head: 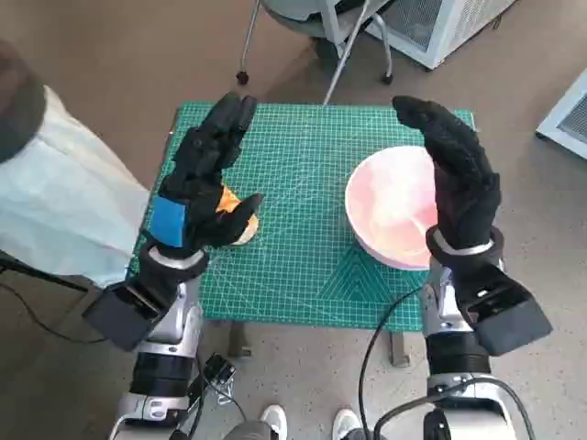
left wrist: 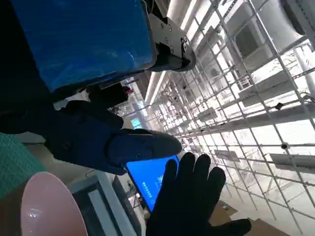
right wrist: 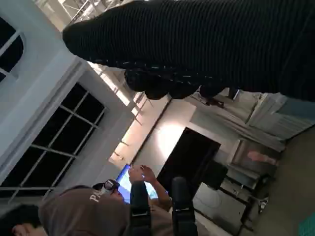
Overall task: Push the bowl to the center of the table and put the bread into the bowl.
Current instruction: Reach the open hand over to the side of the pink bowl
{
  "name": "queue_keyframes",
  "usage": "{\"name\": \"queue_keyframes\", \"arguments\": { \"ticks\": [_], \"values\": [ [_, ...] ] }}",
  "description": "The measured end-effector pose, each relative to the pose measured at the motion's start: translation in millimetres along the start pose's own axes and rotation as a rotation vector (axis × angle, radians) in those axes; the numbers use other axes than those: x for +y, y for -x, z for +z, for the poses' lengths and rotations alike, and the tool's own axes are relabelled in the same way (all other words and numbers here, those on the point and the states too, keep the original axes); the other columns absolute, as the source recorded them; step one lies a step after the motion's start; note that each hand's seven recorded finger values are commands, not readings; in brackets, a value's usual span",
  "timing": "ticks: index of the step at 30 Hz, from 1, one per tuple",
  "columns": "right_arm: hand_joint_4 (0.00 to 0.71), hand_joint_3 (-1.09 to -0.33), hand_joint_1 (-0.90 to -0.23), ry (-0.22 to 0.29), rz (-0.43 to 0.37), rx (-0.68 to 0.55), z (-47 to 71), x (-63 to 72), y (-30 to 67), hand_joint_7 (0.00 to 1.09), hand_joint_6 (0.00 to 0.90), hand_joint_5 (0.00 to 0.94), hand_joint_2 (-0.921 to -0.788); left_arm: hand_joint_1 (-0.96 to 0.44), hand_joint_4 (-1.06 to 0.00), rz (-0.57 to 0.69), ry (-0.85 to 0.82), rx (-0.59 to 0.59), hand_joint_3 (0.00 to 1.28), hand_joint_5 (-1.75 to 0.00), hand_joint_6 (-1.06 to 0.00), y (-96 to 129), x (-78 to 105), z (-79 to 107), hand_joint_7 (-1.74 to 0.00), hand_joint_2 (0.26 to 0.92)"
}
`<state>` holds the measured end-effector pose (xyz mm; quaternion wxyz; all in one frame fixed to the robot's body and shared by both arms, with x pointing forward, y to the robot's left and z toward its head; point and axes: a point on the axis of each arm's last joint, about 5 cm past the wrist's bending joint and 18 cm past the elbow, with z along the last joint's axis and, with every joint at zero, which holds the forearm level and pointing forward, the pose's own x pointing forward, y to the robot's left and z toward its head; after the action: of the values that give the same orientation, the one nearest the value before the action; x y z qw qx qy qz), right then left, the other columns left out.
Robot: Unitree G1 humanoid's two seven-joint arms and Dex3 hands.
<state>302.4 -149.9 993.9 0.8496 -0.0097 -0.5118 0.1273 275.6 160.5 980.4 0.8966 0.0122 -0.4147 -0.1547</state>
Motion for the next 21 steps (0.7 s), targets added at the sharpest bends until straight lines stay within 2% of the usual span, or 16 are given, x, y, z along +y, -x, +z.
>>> {"name": "queue_keyframes", "arguments": {
  "ticks": [9, 21],
  "values": [
    [0.349, -0.767, -0.559, 0.007, 0.006, -0.005, 2.2, -2.5, -1.4, 0.79, 0.011, 0.001, -0.921, -0.54, -0.3, -0.005, 0.002, -0.002, 0.34, 0.0, -0.15, -3.1, -0.1, 0.9, -0.43, 0.921],
    [0.345, -0.763, -0.557, 0.018, -0.004, 0.002, 4.8, -9.0, 3.7, 0.79, 0.01, 0.0, -0.921, -0.55, -0.3, -0.014, 0.012, 0.007, 0.35, 0.0, -0.11, -3.9, -0.3, 1.1, -0.49, 0.921]
  ]
}}
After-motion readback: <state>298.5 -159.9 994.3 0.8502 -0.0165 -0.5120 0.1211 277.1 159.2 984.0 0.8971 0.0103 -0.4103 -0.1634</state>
